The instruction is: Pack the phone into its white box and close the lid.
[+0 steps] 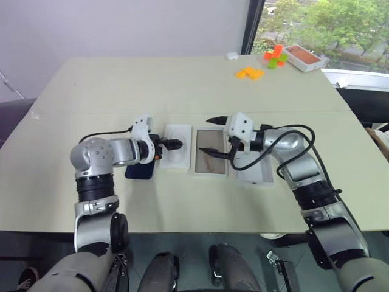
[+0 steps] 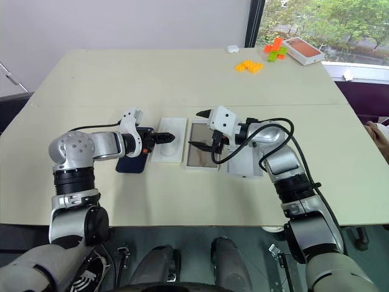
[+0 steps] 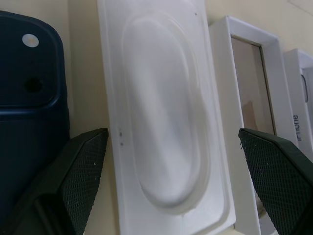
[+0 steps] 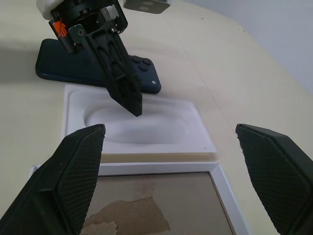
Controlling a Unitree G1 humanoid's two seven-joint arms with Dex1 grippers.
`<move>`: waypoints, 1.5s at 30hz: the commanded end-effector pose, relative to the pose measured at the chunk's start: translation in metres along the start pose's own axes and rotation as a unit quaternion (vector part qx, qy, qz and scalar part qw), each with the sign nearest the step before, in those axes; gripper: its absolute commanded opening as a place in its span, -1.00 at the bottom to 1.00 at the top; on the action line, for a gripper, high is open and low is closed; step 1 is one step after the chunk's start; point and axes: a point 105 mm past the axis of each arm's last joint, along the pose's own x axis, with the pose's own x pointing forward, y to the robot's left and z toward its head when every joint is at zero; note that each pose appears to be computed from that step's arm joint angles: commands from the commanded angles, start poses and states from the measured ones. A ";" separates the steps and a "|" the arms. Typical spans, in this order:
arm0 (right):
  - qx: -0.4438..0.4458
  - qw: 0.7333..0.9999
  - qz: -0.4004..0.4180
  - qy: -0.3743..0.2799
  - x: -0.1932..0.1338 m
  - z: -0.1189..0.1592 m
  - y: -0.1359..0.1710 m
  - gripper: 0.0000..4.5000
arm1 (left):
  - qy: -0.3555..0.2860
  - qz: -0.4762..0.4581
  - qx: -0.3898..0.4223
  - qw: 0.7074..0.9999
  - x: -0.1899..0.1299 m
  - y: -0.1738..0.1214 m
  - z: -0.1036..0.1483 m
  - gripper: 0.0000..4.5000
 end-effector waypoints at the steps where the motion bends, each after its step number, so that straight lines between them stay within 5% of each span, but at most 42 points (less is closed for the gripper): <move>1: -0.017 1.000 -0.001 -0.011 0.000 0.008 0.000 0.99 | -0.027 0.002 0.009 1.000 -0.004 -0.003 0.011 1.00; 4: -0.016 1.000 0.000 -0.009 -0.001 0.006 0.001 0.99 | -0.045 0.000 -0.010 0.999 -0.006 -0.001 0.018 1.00; 7: -0.014 1.000 0.002 -0.008 -0.001 0.005 0.002 1.00 | -0.051 0.004 -0.015 0.999 -0.007 0.002 0.019 0.64; 13: -0.014 1.000 0.001 -0.009 -0.001 0.006 0.002 1.00 | -0.048 0.005 -0.049 0.998 -0.007 0.013 0.013 -0.69; 44: -0.021 1.000 0.000 -0.014 0.002 0.010 0.003 1.00 | -0.016 -0.018 -0.085 0.996 -0.002 0.015 -0.003 -0.69; 45: -0.021 1.000 0.000 -0.014 0.002 0.009 0.003 1.00 | -0.017 -0.018 -0.086 0.996 -0.002 0.015 -0.003 -0.81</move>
